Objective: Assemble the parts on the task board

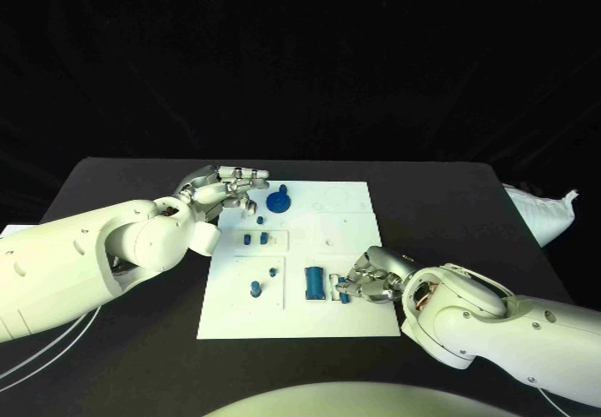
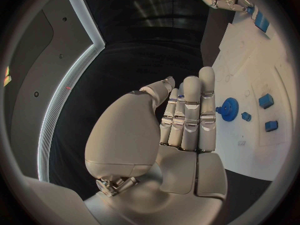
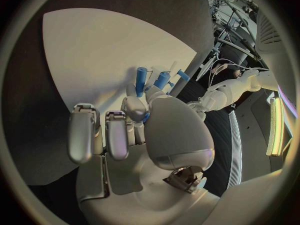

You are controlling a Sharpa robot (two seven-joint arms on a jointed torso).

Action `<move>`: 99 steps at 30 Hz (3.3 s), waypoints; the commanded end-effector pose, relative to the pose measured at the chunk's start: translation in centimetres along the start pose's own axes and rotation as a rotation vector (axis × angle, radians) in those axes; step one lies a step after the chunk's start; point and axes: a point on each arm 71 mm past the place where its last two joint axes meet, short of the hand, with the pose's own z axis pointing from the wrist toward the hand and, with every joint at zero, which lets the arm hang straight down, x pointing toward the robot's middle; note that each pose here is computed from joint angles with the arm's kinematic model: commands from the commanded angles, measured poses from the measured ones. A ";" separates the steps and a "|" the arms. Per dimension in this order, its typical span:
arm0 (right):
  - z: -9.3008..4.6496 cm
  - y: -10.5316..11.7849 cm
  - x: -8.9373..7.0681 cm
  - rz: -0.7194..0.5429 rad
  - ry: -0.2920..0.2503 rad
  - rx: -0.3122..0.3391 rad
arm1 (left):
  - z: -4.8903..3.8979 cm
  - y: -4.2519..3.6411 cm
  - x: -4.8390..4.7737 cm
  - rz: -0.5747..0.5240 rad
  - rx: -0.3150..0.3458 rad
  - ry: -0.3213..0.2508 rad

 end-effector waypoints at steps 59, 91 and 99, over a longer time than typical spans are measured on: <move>-0.3 0.9 0.2 -0.088 0.004 -0.061 | -0.04 0.23 0.67 0.047 -0.032 0.085; 0.7 -0.1 -2.2 0.226 -0.016 -0.101 | -0.16 0.97 -0.07 -0.017 -0.034 0.049; 4.6 -1.6 -6.3 0.592 -0.037 -0.214 | -0.30 1.33 -2.60 -0.136 0.020 -0.096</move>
